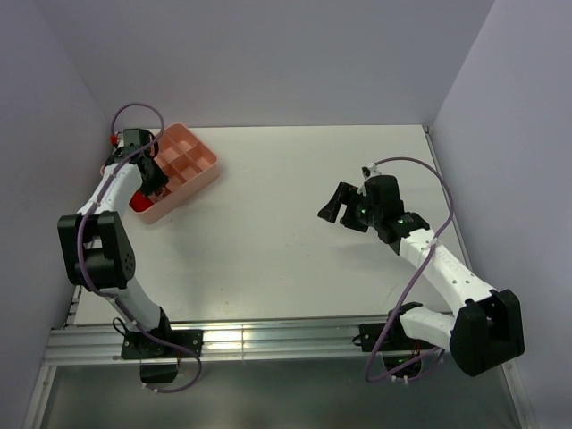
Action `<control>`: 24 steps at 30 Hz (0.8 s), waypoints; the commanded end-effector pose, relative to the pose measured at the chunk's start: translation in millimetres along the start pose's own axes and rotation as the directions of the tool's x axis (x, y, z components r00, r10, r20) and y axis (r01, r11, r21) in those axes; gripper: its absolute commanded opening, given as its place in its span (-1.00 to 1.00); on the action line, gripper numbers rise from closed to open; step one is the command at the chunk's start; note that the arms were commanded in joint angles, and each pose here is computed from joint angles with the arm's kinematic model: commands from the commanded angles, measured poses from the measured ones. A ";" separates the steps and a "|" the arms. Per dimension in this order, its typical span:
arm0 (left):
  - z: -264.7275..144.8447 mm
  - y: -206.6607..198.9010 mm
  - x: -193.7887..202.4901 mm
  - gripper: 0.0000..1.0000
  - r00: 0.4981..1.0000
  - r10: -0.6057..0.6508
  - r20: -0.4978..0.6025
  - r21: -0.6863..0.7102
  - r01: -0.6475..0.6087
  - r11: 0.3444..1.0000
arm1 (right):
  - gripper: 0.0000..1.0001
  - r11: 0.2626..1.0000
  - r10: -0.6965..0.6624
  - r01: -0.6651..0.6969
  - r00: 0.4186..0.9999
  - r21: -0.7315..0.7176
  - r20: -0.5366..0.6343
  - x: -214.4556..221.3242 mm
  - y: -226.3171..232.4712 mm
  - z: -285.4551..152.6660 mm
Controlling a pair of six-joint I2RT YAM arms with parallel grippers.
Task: Roll the socks
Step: Place the sock in the storage box.
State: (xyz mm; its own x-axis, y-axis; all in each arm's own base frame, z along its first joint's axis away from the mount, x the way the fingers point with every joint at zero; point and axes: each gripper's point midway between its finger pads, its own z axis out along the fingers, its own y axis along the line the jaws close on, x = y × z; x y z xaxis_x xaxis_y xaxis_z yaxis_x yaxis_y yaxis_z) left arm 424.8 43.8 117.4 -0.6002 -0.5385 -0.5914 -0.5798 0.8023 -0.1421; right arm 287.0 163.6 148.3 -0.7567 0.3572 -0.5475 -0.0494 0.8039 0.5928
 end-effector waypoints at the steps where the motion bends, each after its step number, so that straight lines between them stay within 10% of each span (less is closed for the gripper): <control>1: -13.3 -1.1 -19.2 -0.99 1.000 -0.015 0.000 0.033 0.015 0.999 | 0.70 0.999 -0.031 0.032 0.999 -0.038 0.026 -5.2 6.0 1.3; 24: 40.5 8.6 -9.5 -0.93 0.995 0.045 -0.089 -0.045 -0.049 0.998 | 0.70 0.998 -0.026 0.024 0.999 -0.064 -0.033 8.5 3.4 11.7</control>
State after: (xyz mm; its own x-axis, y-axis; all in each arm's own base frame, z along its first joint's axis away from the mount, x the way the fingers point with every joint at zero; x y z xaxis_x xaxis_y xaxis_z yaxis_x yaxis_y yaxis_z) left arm 436.2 56.0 81.5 -0.6952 -0.5399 -0.4745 -0.5709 0.8159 -0.0919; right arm 285.7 171.6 137.3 -0.7836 0.3317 -0.5253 -0.0742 0.7896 0.6092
